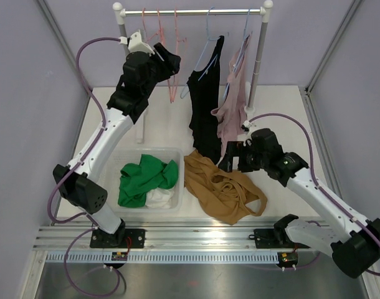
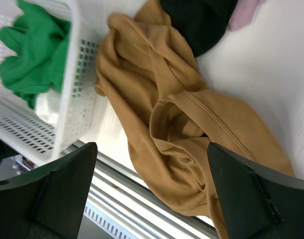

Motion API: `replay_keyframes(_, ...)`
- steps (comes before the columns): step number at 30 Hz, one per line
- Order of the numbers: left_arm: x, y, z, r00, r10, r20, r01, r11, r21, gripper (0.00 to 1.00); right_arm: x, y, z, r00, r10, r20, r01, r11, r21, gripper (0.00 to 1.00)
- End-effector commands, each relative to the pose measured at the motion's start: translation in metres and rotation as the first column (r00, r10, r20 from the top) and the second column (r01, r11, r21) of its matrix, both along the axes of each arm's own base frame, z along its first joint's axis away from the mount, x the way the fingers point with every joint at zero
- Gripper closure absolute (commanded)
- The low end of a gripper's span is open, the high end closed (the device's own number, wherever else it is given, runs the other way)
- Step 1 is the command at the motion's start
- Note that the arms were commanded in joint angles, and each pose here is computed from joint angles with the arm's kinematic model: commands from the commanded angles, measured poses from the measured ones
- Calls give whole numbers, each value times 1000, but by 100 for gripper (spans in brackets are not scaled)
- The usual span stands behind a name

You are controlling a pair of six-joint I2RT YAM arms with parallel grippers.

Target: Remove the tank top from the hanger

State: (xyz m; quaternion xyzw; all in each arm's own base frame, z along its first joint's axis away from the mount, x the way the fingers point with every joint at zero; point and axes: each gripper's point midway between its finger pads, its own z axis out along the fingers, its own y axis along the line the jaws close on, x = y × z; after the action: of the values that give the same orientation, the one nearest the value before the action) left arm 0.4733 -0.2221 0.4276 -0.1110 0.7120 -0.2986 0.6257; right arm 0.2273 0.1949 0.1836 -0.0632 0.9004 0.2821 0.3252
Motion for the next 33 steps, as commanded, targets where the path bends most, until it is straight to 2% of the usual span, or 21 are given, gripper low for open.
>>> replay_keyframes(1,-46,15,84,980,-28,196,47,995,-91,37,10,2,-14,999,-34,-19,32,993,-110,1)
replay_keyframes(2,-52,18,89,978,-28,205,47,995,-91,11,12,3,-19,999,-46,-13,44,988,-146,1)
replay_keyframes(3,-59,22,93,978,-26,209,45,995,-88,1,10,7,-23,999,-45,-22,41,986,-160,1)
replay_keyframes(4,-75,31,107,971,-18,238,42,995,-94,1,13,7,-31,998,-60,-32,52,978,-201,1)
replay_keyframes(8,-107,58,116,966,34,255,-18,998,-61,1,11,17,-53,996,-66,-51,48,952,-302,1)
replay_keyframes(11,-123,83,106,967,104,232,-106,994,-1,1,7,25,-73,995,-58,-83,24,934,-357,1)
replay_keyframes(13,-129,95,86,976,136,173,-150,986,70,1,4,29,-90,993,-56,-107,10,919,-393,1)
replay_keyframes(16,-152,106,65,983,127,136,-145,981,130,1,-3,40,-113,986,-33,-161,-37,909,-415,1)
replay_keyframes(21,-193,129,33,984,129,121,-150,972,183,1,-25,54,-157,967,3,-255,-123,880,-459,0)
replay_keyframes(24,-202,142,-1,985,162,53,-171,951,259,1,-33,47,-180,961,-28,-276,-129,836,-533,4)
replay_keyframes(27,-218,150,-25,987,163,-5,-154,941,300,1,-32,38,-189,960,-61,-272,-112,809,-576,37)
replay_keyframes(28,-231,155,-24,987,159,5,-153,944,291,1,-31,36,-187,964,-68,-257,-98,807,-582,60)
replay_keyframes(30,-242,162,-40,986,166,-10,-154,938,309,1,-29,37,-180,969,-67,-238,-83,818,-569,82)
replay_keyframes(31,-252,173,-37,981,195,18,-191,934,301,1,-25,38,-167,976,-65,-207,-63,828,-557,100)
replay_keyframes(33,-260,183,-48,974,226,18,-220,922,319,1,-21,37,-148,984,-74,-165,-28,840,-543,100)
